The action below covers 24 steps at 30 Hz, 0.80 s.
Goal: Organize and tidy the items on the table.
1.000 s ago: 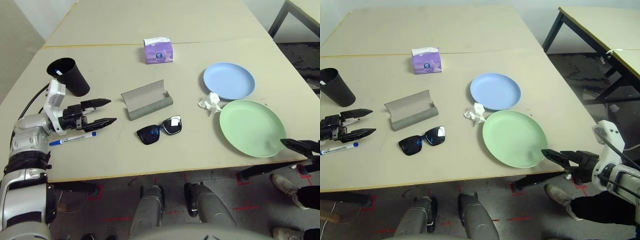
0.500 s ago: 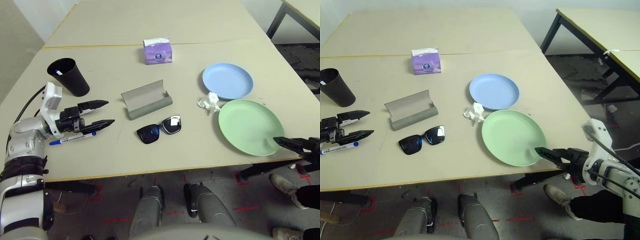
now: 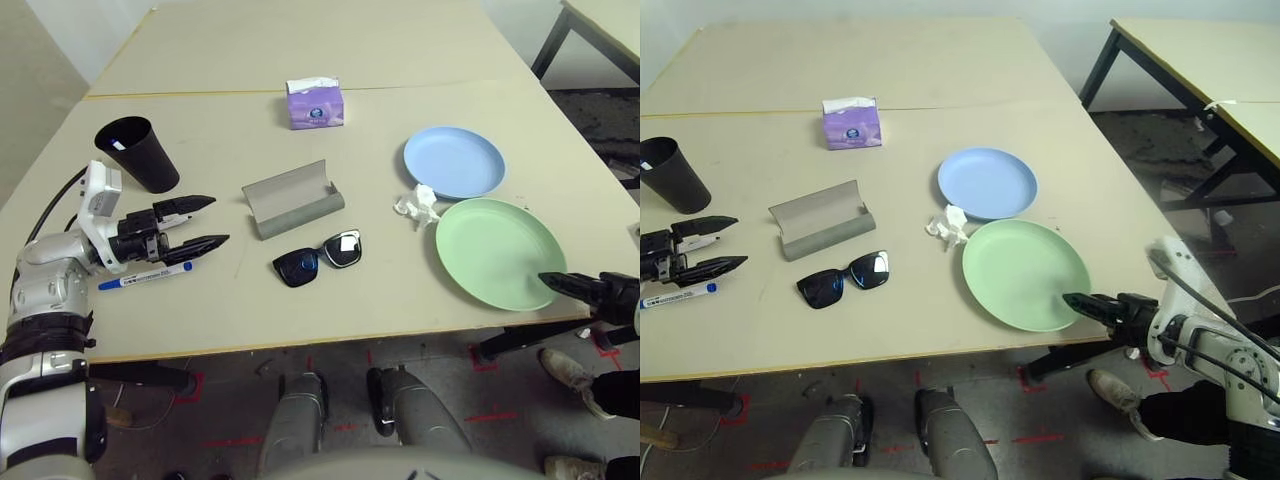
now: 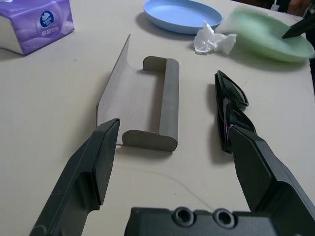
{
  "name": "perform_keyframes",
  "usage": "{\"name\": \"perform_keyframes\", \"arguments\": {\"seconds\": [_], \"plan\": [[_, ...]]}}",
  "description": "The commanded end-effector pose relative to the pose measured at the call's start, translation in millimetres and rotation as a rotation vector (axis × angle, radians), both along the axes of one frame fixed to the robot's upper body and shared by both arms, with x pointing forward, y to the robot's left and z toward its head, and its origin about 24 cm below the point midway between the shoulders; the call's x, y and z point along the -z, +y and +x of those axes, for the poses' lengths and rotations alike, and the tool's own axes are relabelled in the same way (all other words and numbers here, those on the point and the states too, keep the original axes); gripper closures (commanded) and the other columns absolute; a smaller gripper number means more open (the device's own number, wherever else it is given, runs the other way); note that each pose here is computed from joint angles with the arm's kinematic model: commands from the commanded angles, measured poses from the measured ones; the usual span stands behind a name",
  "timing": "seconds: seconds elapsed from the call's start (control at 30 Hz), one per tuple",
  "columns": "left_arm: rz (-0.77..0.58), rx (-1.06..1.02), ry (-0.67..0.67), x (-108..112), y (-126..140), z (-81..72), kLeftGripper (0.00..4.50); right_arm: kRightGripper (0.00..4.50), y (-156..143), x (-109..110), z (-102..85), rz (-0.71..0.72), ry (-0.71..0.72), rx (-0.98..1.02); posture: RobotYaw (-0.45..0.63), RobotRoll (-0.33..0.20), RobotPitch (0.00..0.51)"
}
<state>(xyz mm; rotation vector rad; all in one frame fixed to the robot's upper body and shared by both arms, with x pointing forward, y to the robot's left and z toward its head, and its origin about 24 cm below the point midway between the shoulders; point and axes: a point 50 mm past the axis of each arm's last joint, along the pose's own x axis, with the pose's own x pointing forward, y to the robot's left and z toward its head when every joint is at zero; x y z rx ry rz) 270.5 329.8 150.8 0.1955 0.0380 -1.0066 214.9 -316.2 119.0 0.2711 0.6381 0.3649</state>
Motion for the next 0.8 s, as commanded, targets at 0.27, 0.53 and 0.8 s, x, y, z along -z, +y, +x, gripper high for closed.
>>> {"name": "perform_keyframes", "arguments": {"seconds": [0.27,0.53,0.8], "plan": [[0.008,-0.009,0.01,3,2,-3.4,0.0,4.48,2,2,-7.5,0.026,0.068,-0.033,-0.04,0.0,0.167],[0.003,-0.012,0.013,5,1,-1.6,0.0,4.48,12,-49,19.4,0.124,-0.069,-0.089,-0.05,0.0,0.165],[0.001,-0.016,0.01,4,1,-1.2,0.0,4.48,14,-94,61.2,0.097,-0.215,-0.073,-0.04,0.0,0.163]]}}
